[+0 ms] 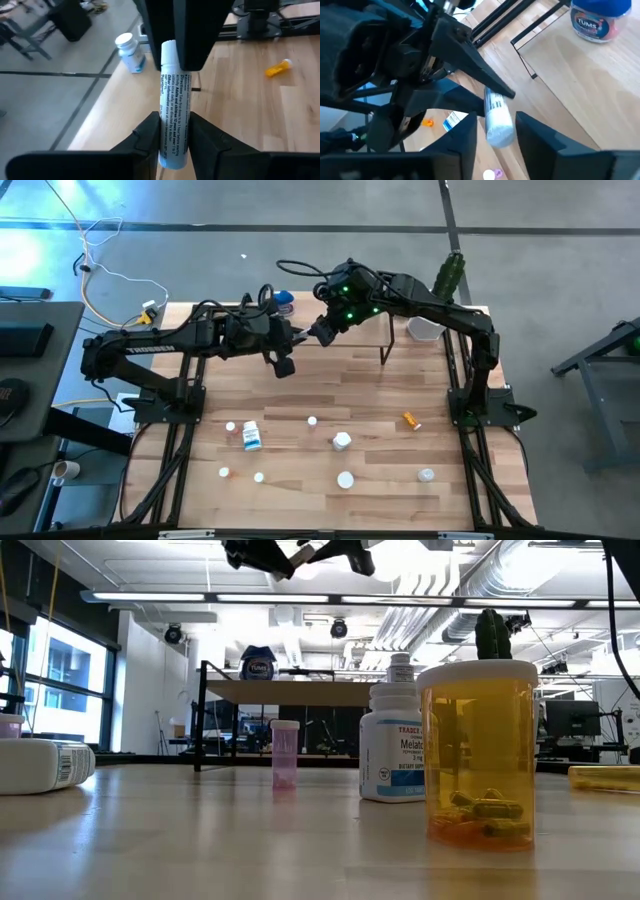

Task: Pick and place medicine bottles onto shelf by color
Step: Put the yellow pill bottle on the shelf

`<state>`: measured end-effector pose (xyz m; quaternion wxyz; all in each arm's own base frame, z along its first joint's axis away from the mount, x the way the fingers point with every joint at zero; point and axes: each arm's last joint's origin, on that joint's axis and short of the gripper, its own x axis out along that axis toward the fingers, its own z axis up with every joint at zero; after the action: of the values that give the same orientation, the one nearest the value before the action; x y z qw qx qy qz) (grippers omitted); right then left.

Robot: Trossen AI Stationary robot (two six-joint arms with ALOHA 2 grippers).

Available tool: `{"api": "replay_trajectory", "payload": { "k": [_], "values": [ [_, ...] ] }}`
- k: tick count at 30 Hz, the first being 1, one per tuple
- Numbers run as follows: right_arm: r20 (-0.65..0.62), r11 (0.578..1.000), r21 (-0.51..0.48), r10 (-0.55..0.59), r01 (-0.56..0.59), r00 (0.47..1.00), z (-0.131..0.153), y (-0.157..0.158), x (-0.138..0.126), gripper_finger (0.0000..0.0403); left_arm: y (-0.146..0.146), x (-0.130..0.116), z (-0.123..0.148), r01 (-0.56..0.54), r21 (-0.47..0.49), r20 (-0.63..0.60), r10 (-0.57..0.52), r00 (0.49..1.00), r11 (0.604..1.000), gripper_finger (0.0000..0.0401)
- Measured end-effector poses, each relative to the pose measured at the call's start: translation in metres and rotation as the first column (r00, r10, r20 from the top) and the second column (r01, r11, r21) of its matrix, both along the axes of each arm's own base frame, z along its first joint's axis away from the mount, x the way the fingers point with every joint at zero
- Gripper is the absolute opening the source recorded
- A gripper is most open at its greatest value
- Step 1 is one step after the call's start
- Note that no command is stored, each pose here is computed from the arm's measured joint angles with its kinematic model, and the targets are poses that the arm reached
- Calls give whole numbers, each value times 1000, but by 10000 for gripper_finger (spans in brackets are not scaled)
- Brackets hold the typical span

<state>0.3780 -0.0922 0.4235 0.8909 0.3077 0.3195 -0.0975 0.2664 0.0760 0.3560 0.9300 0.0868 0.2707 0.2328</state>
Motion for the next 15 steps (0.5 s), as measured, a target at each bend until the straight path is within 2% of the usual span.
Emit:
{"api": "replay_trajectory", "payload": {
  "k": [8,15],
  "values": [
    [55,996,24,80,-81,995,11,-16,-14,180,9,-2,-1,104,-191,81,-90,993,976,72],
    [106,979,-101,187,-176,977,25,-27,-32,188,21,-6,0,194,-360,165,-142,976,913,73]
  ]
}}
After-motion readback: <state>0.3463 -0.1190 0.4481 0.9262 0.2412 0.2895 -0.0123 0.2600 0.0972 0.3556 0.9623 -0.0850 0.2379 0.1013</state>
